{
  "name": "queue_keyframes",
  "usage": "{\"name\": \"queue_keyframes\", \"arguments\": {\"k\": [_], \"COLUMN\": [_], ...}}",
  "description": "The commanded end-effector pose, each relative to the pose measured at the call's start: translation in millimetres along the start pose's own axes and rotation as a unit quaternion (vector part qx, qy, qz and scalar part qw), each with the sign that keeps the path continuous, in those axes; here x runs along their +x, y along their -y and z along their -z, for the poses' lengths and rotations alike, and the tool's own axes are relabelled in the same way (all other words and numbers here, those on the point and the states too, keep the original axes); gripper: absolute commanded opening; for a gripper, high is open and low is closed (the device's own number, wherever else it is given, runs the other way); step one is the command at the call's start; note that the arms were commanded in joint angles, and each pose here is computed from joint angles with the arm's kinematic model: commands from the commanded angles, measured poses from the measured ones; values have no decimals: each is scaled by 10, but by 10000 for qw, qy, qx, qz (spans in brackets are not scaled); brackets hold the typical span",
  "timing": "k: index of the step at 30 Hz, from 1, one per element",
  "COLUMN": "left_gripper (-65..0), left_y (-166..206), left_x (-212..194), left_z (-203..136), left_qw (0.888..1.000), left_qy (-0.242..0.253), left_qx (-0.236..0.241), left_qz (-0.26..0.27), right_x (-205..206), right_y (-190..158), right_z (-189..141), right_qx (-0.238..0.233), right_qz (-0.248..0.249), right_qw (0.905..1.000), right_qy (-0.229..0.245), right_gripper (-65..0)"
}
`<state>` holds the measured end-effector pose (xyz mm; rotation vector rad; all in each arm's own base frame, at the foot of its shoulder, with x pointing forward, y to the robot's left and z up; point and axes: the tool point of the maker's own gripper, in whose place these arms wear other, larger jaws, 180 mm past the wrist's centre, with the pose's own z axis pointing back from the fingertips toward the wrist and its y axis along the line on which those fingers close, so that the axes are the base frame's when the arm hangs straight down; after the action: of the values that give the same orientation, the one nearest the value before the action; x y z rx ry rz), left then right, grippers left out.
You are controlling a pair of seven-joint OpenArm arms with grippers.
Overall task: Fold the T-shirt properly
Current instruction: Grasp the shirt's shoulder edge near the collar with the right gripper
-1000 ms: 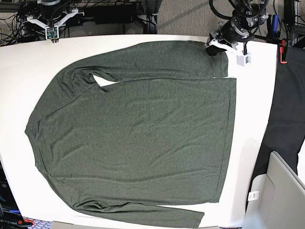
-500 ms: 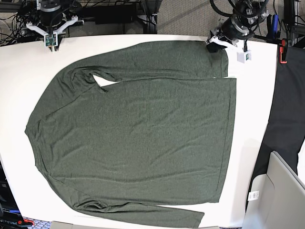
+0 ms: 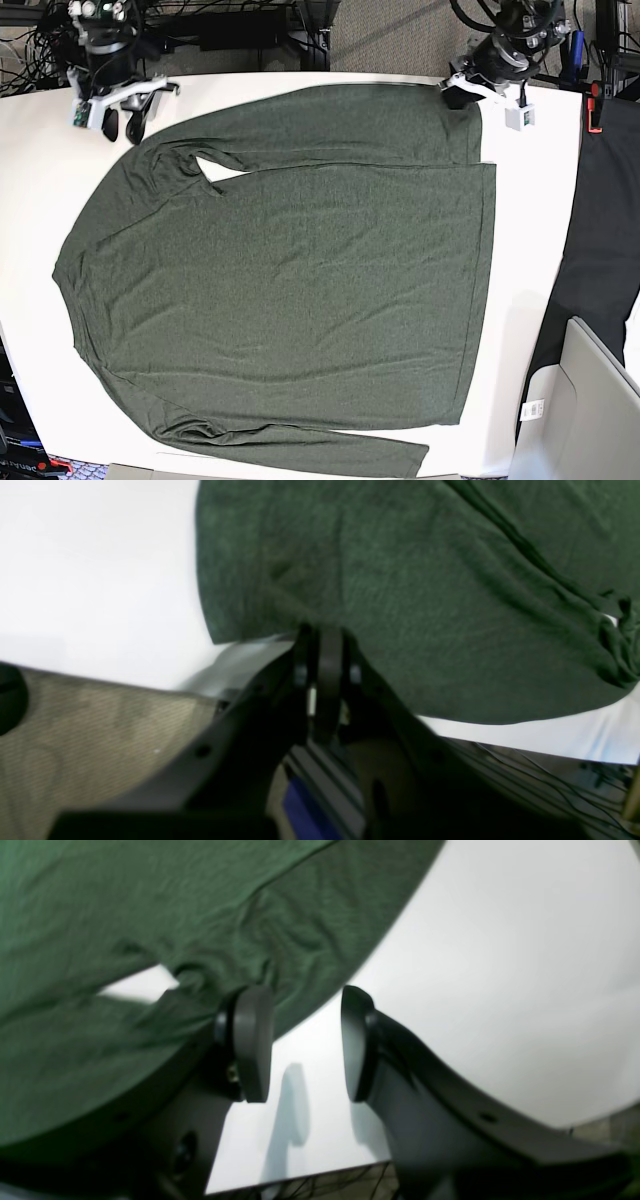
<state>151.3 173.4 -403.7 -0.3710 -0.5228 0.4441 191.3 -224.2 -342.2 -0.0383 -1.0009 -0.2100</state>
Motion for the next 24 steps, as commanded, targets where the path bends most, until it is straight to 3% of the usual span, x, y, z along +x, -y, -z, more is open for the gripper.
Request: {"name": "queue_keyframes", "arguments": {"k": [1, 6, 12, 17, 24], "left_gripper": [-650, -650, -650, -650, -650], "left_y": [25, 23, 20, 20, 20], "left_x": [24, 24, 27, 27, 27], "left_z": [-40, -40, -41, -41, -41], "left_qw": [10000, 10000, 10000, 10000, 10000], "left_qy": [43, 43, 43, 43, 43], "left_qx": [-46, -40, -37, -37, -37], "left_qz": [51, 56, 63, 63, 63], "right_x": [112, 52, -131, -173, -352], "right_y": [7, 162, 284, 274, 263], "right_z": [17, 97, 187, 219, 430], "right_qx": [36, -29, -32, 23, 103], "right_qz": [117, 753, 1545, 1781, 2463], "right_qw": [9999, 9971, 9874, 9832, 9674], "right_qy": [122, -134, -344, -390, -587], "right_gripper": [-415, -415, -415, -415, -415]}}
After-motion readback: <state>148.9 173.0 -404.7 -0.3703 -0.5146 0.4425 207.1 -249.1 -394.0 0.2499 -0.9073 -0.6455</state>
